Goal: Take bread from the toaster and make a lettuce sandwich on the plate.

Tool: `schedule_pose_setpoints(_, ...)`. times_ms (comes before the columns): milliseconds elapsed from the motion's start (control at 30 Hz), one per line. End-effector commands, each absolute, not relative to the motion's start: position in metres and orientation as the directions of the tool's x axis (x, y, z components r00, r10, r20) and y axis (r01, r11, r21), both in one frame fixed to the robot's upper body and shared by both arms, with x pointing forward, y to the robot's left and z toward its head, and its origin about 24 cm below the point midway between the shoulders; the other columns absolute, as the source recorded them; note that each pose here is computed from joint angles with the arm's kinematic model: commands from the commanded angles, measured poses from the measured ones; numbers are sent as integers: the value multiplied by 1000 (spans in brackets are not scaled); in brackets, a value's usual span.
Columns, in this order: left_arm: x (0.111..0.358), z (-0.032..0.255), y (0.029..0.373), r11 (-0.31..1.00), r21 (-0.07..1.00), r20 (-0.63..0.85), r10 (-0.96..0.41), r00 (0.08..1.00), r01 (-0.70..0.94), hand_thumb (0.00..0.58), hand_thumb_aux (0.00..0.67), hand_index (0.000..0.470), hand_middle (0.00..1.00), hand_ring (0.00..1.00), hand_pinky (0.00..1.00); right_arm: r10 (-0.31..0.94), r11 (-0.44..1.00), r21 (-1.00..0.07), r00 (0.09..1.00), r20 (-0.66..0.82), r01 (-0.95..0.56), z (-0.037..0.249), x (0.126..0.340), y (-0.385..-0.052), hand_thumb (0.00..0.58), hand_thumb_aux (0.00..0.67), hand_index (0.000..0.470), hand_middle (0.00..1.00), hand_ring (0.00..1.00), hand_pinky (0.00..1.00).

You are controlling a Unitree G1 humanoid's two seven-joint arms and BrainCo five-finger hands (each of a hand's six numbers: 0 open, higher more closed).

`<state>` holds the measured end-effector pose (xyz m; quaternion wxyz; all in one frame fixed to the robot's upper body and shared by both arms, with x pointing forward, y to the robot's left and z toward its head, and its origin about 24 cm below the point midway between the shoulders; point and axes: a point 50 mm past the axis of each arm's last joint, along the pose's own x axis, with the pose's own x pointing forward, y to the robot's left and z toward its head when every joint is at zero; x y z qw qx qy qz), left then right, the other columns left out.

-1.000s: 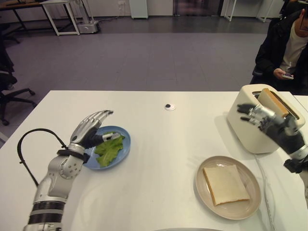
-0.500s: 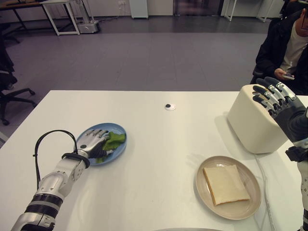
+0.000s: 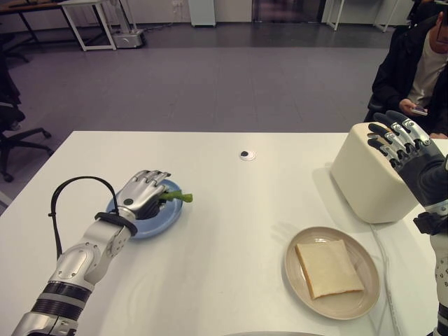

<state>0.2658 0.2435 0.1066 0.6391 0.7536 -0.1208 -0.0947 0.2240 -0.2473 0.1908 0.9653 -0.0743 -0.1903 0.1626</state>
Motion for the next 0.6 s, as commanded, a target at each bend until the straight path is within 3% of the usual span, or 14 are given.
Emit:
schedule_pose_setpoints(33, 262, 130, 184, 43, 994, 109, -496, 861, -102, 580, 670, 470, 86, 86, 86, 326, 942, -193, 880, 345, -274, 193, 228, -251, 0, 0, 0, 0, 0, 0)
schedule_pose_setpoints(167, 246, 145, 97, 207, 977, 187, -737, 649, -47, 580, 670, 470, 90, 90, 90, 235, 958, -240, 909, 344, -156, 193, 236, -264, 0, 0, 0, 0, 0, 0)
schedule_pose_setpoints(267, 239, 135, 52, 195, 981, 153, -834, 531, 24, 580, 670, 470, 90, 90, 90, 100, 903, -423, 925, 366, 69, 196, 242, -278, 0, 0, 0, 0, 0, 0)
schedule_pose_setpoints(367, 233, 119, 16, 157, 984, 105, -888, 447, 81, 580, 670, 470, 86, 86, 86, -59, 695, -654, 930, 362, 299, 190, 253, -296, 0, 0, 0, 0, 0, 0)
schedule_pose_setpoints(467, 221, 105, -13, 101, 989, 57, -931, 361, 106, 580, 670, 470, 86, 86, 86, -133, 451, -829, 943, 305, 332, 171, 268, -310, 0, 0, 0, 0, 0, 0)
schedule_pose_setpoints(600, 217, 88, -26, 13, 997, -13, -946, 324, 77, 580, 670, 470, 86, 86, 86, -177, 270, -926, 959, 220, 262, 144, 281, -319, 0, 0, 0, 0, 0, 0)
